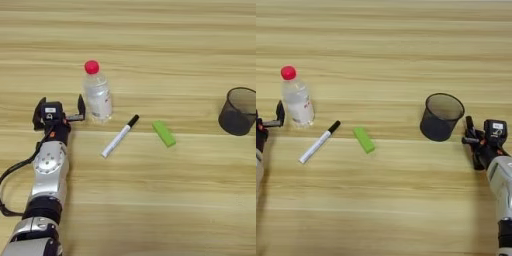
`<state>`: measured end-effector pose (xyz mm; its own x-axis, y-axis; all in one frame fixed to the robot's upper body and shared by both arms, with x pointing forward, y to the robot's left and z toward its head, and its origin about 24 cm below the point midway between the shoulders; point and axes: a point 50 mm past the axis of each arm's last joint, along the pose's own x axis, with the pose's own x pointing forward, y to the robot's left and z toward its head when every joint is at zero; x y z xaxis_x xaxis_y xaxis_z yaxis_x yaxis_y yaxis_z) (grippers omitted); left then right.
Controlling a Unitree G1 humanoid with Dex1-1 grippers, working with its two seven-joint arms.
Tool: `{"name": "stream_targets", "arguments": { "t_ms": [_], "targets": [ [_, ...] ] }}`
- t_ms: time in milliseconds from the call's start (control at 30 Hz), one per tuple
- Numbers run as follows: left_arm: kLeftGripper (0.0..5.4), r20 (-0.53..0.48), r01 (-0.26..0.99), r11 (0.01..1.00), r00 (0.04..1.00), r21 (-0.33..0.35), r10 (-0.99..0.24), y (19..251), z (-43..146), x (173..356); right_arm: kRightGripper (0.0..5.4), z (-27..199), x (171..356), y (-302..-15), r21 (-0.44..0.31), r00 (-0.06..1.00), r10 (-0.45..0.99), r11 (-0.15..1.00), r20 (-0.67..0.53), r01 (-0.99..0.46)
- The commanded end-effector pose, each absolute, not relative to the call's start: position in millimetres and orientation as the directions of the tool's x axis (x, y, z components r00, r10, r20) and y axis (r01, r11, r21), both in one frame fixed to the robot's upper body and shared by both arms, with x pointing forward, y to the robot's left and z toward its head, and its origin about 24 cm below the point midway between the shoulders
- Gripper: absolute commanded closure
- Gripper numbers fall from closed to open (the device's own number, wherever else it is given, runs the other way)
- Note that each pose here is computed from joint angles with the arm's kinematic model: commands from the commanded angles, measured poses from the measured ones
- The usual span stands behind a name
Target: Move the objects on the table
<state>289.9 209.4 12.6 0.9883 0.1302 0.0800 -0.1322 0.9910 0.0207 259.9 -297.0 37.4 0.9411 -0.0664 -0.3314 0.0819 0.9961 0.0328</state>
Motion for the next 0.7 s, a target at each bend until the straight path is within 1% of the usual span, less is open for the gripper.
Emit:
{"name": "stream_targets", "arguments": {
  "t_ms": [33,133,167,200,300,467,667,700],
  "targets": [
    [0.0,0.079,-0.127,0.991,0.989,0.028,0.125,208,13.6,291.1,4.5,31,260.6,-304,0.003,0.926,-0.081,0.996,-0.369,0.089],
    [0.0,0.079,-0.127,0.991,0.989,0.029,0.125,208,13.7,291.1,4.5,28,260.8,-305,0.0,0.924,-0.085,0.996,-0.373,0.092],
    [0.0,0.079,-0.127,0.991,0.989,0.029,0.125,208,13.7,291.1,4.13,28,261.0,-305,-0.002,0.925,-0.086,0.996,-0.37,0.091],
    [0.0,0.079,-0.127,0.991,0.989,0.029,0.125,208,13.7,291.1,3.9,29,261.4,-305,-0.002,0.93,-0.084,0.996,-0.359,0.089],
    [0.0,0.079,-0.127,0.991,0.989,0.03,0.125,208,13.7,291.0,3.38,35,263.2,-300,0.021,0.946,-0.056,0.998,-0.32,0.066],
    [0.0,0.079,-0.128,0.991,0.989,0.031,0.125,208,13.5,291.0,2.34,38,262.9,-300,0.023,0.952,-0.065,0.997,-0.299,0.075],
    [0.0,0.079,-0.126,0.992,0.989,0.031,0.124,207,13.4,291.0,1.38,52,264.0,-303,0.011,0.967,-0.083,0.996,-0.239,0.088],
    [0.0,0.079,-0.126,0.992,0.989,0.031,0.124,207,13.4,291.0,1.33,53,264.3,-304,0.006,0.969,-0.088,0.996,-0.232,0.092]
  ]
}}
